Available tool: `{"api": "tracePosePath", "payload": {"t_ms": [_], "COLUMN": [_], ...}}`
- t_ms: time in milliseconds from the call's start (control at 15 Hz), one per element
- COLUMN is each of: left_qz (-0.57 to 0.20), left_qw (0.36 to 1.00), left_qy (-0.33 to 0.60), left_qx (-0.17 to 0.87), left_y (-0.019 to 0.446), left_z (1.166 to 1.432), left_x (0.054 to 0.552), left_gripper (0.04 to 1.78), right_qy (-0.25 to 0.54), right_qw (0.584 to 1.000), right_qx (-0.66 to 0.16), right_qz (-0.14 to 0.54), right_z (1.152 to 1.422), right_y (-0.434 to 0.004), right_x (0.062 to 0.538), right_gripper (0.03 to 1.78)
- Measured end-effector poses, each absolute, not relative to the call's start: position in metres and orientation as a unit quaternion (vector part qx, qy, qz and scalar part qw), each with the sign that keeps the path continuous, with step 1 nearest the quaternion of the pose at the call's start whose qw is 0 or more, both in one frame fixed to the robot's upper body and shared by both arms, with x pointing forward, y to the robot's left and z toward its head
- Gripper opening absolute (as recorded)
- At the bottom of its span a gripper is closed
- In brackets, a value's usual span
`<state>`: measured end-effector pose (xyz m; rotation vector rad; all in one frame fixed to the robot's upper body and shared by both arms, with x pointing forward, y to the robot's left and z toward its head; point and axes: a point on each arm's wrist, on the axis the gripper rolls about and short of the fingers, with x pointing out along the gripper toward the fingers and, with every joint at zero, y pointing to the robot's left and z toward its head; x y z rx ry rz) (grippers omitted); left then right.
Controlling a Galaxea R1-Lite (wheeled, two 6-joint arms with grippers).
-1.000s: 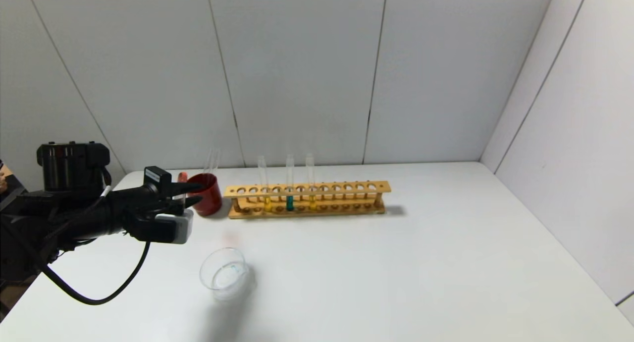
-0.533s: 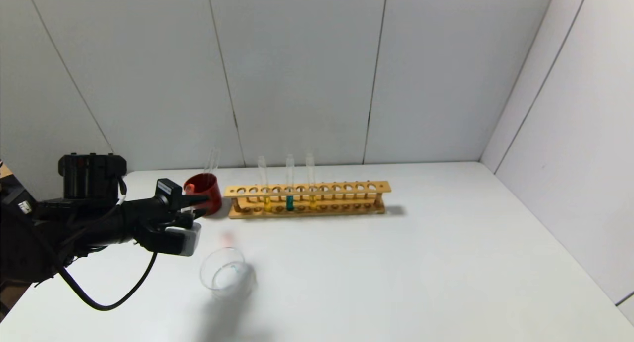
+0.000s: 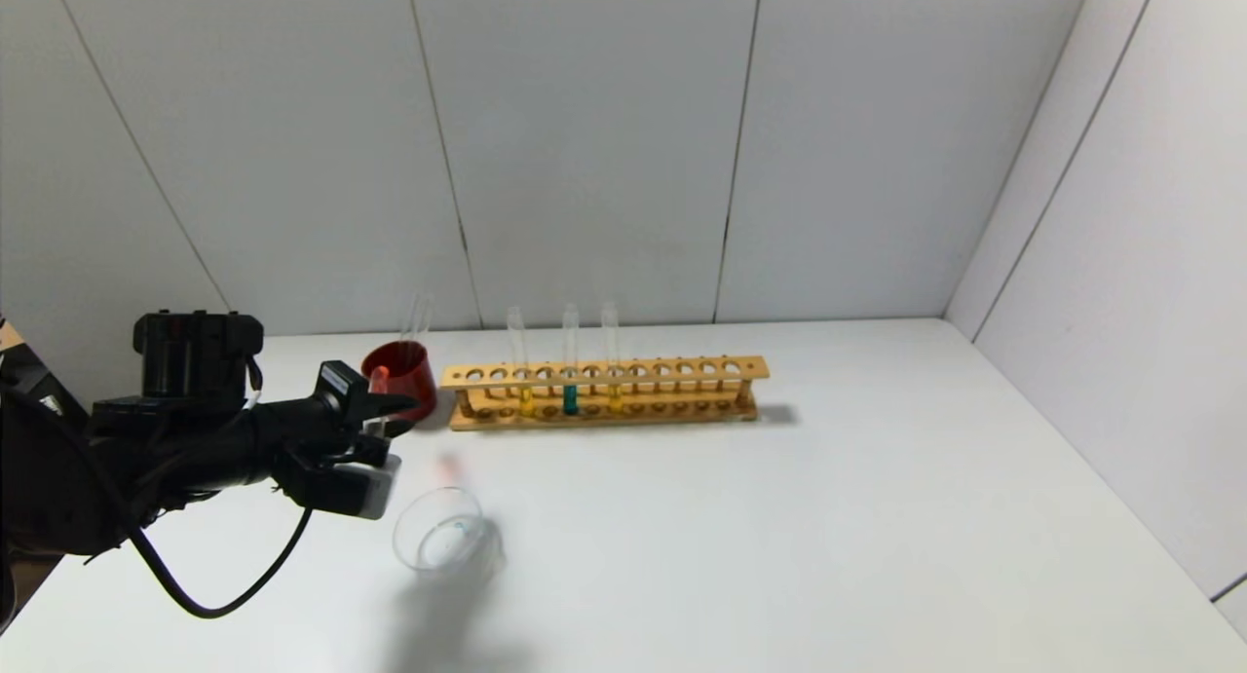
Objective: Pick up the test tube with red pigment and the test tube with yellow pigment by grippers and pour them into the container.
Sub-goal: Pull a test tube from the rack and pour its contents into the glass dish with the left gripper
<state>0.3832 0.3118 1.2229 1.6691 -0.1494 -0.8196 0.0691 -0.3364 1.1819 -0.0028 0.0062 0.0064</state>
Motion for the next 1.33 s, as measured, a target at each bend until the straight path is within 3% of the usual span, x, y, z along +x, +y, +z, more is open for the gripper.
{"api": "tracePosePath", "payload": {"t_ms": [733,1333], "left_qz": [-0.337,-0.344], "left_qw": [0.586,0.538], "left_qy": [-0.06,-0.078], "left_qx": [0.735,0.765], "left_y": [0.306,0.301], "left_z": [1.231,1.224], "left_x": [0.371,0.375], "left_gripper": [0.37,0.37], "right_qy": [0.003,0.003], "right_qw": [1.0,1.0], "right_qx": [-0.001,-0.001], "right_qz": [0.003,0.003], "right_z": [1.182,1.182], "right_y": [-0.336,-0.336], "right_x": [0.069,0.069], "right_gripper": [1.75,1.75]}}
